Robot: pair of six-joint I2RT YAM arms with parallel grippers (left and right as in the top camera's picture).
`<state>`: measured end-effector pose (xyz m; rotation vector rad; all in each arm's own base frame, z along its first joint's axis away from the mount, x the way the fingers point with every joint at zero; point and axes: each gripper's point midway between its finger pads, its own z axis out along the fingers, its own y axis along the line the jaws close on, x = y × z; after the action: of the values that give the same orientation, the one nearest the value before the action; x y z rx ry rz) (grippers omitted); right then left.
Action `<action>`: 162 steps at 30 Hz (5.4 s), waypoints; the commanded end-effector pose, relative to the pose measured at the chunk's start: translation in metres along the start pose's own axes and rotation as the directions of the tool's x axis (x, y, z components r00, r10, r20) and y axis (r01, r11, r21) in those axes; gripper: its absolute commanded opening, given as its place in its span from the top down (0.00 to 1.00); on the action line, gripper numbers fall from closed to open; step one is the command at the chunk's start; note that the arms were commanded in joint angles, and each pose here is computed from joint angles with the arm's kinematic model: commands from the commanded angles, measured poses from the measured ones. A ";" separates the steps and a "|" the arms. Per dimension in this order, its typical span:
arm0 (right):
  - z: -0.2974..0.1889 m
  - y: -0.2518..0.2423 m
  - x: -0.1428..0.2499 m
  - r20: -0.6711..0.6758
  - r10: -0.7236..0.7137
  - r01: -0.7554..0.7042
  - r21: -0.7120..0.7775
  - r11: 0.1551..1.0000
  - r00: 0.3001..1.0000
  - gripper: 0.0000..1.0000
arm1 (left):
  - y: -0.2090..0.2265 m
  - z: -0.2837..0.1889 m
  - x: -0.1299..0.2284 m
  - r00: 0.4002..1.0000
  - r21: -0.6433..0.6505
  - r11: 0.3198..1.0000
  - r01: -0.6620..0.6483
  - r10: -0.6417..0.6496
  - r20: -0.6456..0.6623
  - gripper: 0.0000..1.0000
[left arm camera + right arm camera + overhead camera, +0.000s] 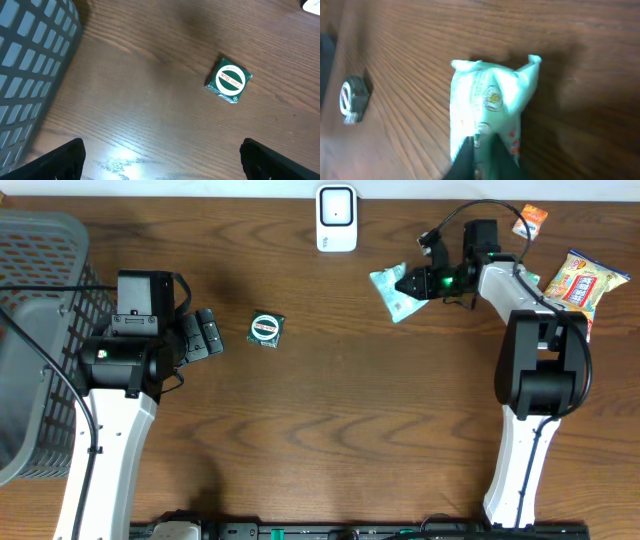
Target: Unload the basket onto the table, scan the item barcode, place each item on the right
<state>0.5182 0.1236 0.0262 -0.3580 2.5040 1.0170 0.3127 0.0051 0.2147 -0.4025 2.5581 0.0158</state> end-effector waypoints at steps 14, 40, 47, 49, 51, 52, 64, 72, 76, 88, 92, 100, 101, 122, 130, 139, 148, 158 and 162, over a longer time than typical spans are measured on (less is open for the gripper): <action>-0.053 0.043 -0.051 0.064 -0.149 0.120 0.327 0.937 0.987 0.99 | 0.003 -0.002 -0.002 1.000 -0.013 1.000 -0.002 0.002 0.009 0.02; 0.024 0.004 0.025 -0.145 0.014 0.025 0.264 0.964 0.989 0.89 | 0.003 -0.002 -0.002 1.000 -0.013 1.000 -0.002 0.002 0.009 0.02; 0.016 0.017 0.010 -0.108 0.000 0.028 0.263 0.965 0.994 0.99 | 0.003 -0.002 -0.002 1.000 -0.013 1.000 -0.002 0.002 0.009 0.02; 0.008 0.022 0.003 -0.092 -0.019 0.045 0.284 0.958 0.996 0.99 | 0.003 -0.002 -0.002 1.000 -0.013 1.000 -0.002 0.002 0.009 0.02; -0.003 0.024 -0.004 -0.087 -0.044 0.073 0.359 0.930 0.995 0.99 | 0.003 -0.002 -0.002 1.000 -0.013 1.000 -0.002 0.002 0.009 0.02; -0.008 0.024 -0.007 -0.089 -0.060 0.092 0.413 0.906 0.994 0.99 | 0.003 -0.002 -0.002 1.000 -0.013 1.000 -0.002 0.002 0.009 0.02; 0.016 0.048 0.025 -0.394 -0.253 0.468 0.725 0.506 0.884 0.99 | 0.003 -0.002 -0.002 1.000 -0.013 1.000 -0.002 0.002 0.009 0.02; 0.048 0.075 0.039 -0.430 -0.312 0.531 0.679 0.507 0.847 0.99 | 0.003 -0.002 -0.002 1.000 -0.013 1.000 -0.002 0.002 0.009 0.02; 0.050 0.077 0.034 -0.407 -0.321 0.519 0.687 0.509 0.855 0.72 | 0.003 -0.002 -0.002 1.000 -0.012 1.000 -0.002 0.002 0.010 0.02; 0.044 0.084 0.018 -0.308 -0.260 0.403 0.682 0.611 0.915 0.31 | 0.003 -0.002 -0.002 1.000 -0.013 1.000 -0.002 0.002 0.009 0.02; 0.056 0.097 0.024 -0.245 -0.185 0.279 0.437 0.855 0.952 0.27 | 0.003 -0.002 -0.002 1.000 -0.013 1.000 -0.002 0.002 0.009 0.03; 0.056 0.081 0.050 -0.279 -0.012 0.069 0.193 0.979 0.960 0.17 | 0.003 -0.002 -0.002 1.000 -0.013 1.000 -0.002 0.002 0.009 0.02; 0.057 0.077 0.056 -0.295 0.009 0.051 0.195 0.980 0.955 0.17 | 0.003 -0.002 -0.002 1.000 -0.013 1.000 -0.002 0.002 0.009 0.02; 0.065 0.111 0.029 -0.190 0.027 -0.019 0.043 0.999 0.981 0.99 | 0.003 -0.002 -0.002 1.000 -0.012 1.000 -0.002 0.002 0.009 0.02; 0.009 0.125 -0.058 0.078 -0.201 0.163 0.345 0.924 0.976 0.99 | 0.003 -0.002 -0.002 1.000 -0.013 1.000 -0.002 0.002 0.009 0.02; -0.042 0.106 -0.134 0.104 -0.565 0.274 0.793 0.543 0.819 0.99 | 0.003 -0.002 -0.002 1.000 -0.013 1.000 -0.002 0.002 0.009 0.02; -0.058 0.129 -0.164 -0.022 -0.732 0.331 0.900 0.282 0.681 0.99 | 0.003 -0.002 -0.002 1.000 -0.013 1.000 -0.002 0.002 0.009 0.02; -0.038 0.118 -0.196 -0.230 -0.849 0.272 0.956 -0.106 0.475 0.99 | 0.003 -0.002 -0.002 1.000 -0.012 1.000 -0.002 0.002 0.009 0.02; -0.032 0.121 -0.198 -0.195 -0.886 0.147 0.978 -0.146 0.421 0.99 | 0.003 -0.002 -0.002 1.000 -0.013 1.000 -0.002 0.002 0.009 0.02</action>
<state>0.6405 0.1997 0.2274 -0.4884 1.4359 -0.7638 0.3127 0.0049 0.2146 -0.4024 2.5585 0.0152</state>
